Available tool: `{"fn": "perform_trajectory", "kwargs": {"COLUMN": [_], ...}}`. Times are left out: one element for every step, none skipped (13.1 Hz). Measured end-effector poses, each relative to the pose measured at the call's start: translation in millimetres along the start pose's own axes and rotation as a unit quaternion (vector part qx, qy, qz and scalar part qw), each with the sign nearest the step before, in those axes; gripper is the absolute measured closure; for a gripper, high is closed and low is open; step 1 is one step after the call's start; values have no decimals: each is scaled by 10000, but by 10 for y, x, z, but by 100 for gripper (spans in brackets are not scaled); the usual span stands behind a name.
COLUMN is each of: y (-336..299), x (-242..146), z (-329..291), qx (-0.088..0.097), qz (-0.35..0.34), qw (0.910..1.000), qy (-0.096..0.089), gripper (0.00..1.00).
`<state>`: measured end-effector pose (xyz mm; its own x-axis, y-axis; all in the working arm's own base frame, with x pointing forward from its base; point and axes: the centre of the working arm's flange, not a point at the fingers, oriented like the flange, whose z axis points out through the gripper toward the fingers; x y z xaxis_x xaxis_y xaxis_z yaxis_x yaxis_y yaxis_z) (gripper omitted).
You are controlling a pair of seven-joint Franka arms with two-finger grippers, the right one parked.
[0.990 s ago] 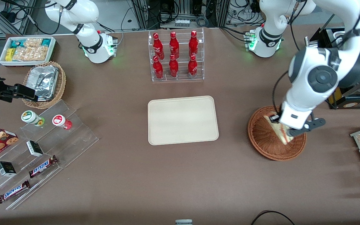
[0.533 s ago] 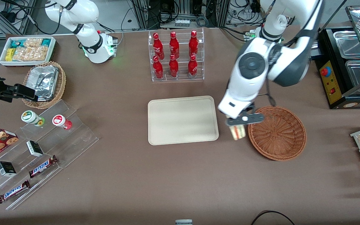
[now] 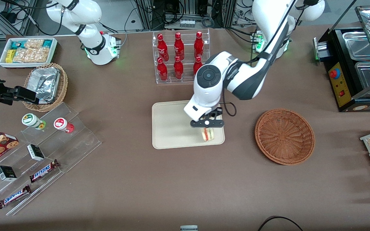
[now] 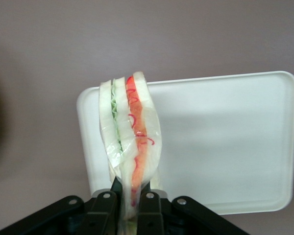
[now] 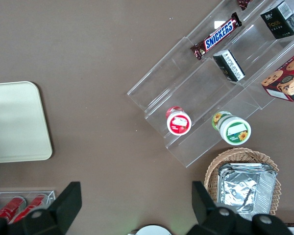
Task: Place sandwich from basket to tray
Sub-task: 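Carry the sandwich over the cream tray with the left gripper, then lower the sandwich onto the tray and open the left gripper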
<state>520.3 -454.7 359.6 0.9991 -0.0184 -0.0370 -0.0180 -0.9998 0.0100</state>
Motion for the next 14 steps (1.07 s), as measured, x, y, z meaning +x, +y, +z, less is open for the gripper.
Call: {"fn": "perform_trajectory", "kwargs": {"y": [89, 212, 341, 462, 562, 626, 650, 649, 645, 642, 644, 651, 662, 674], "x": [-33, -105, -182, -250, -302, -328, -335, -333, -333, -337, -348, -375, -409, -441], "z": [115, 245, 371, 484, 583, 663, 726, 780, 834, 893, 953, 1017, 1070, 1106], "qx": [-47, -54, -73, -115, -170, -222, -239, -225, -199, -171, -142, -106, -73, -46], "qz": [40, 83, 91, 93, 96, 96, 96, 94, 91, 91, 97, 114, 137, 160], "qw": [10000, 9999, 9999, 9999, 9998, 9997, 9996, 9997, 9997, 9998, 9999, 9999, 9998, 9998], "qy": [-16, -31, -22, 9, 54, 96, 106, 88, 59, 28, -6, -44, -79, -106], "gripper": [85, 85, 85, 85, 85, 85, 85, 85, 85, 85, 85, 85, 85, 85]}}
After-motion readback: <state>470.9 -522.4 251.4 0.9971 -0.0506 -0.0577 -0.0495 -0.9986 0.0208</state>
